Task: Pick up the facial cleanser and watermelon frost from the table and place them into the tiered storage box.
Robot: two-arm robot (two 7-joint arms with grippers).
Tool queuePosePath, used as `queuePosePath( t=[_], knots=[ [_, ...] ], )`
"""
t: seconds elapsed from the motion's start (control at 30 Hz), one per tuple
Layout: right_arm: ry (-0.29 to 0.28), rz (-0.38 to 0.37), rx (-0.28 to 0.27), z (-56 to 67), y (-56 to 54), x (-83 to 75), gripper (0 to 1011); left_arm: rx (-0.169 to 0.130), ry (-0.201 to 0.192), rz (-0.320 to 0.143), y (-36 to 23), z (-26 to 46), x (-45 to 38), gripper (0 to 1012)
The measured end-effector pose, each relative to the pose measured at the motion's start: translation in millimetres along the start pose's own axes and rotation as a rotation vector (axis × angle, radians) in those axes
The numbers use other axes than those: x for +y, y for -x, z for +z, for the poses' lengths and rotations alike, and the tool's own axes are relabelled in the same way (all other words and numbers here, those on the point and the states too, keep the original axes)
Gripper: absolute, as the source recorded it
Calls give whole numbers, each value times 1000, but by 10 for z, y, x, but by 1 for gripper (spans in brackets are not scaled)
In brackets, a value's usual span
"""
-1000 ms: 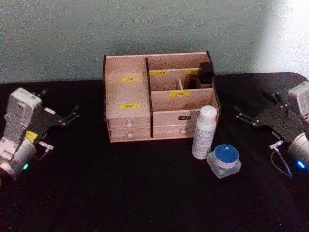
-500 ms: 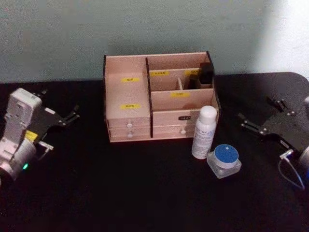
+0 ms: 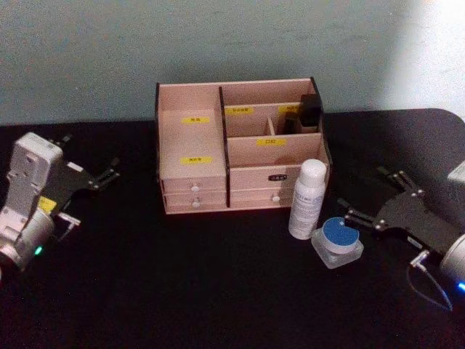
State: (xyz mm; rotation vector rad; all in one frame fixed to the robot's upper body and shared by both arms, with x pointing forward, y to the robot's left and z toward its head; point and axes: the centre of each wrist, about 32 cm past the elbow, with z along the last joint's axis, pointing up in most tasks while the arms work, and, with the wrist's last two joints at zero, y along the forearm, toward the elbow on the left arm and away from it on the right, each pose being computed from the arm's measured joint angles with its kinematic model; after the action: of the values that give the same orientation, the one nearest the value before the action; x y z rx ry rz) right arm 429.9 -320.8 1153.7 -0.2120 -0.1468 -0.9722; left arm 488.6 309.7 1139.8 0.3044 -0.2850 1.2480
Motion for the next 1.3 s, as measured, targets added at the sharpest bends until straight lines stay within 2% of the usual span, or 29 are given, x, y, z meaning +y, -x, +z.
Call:
queuePosePath(
  t=[0.27,0.67,1.3],
  knots=[
    [-10,50,21,-49,51,81,1000,0,0,0,0,0,0,1001],
    [-12,121,53,-115,62,232,1000,0,0,0,0,0,0,1001],
    [-17,124,68,-157,71,488,1000,0,0,0,0,0,0,1001]
  ],
)
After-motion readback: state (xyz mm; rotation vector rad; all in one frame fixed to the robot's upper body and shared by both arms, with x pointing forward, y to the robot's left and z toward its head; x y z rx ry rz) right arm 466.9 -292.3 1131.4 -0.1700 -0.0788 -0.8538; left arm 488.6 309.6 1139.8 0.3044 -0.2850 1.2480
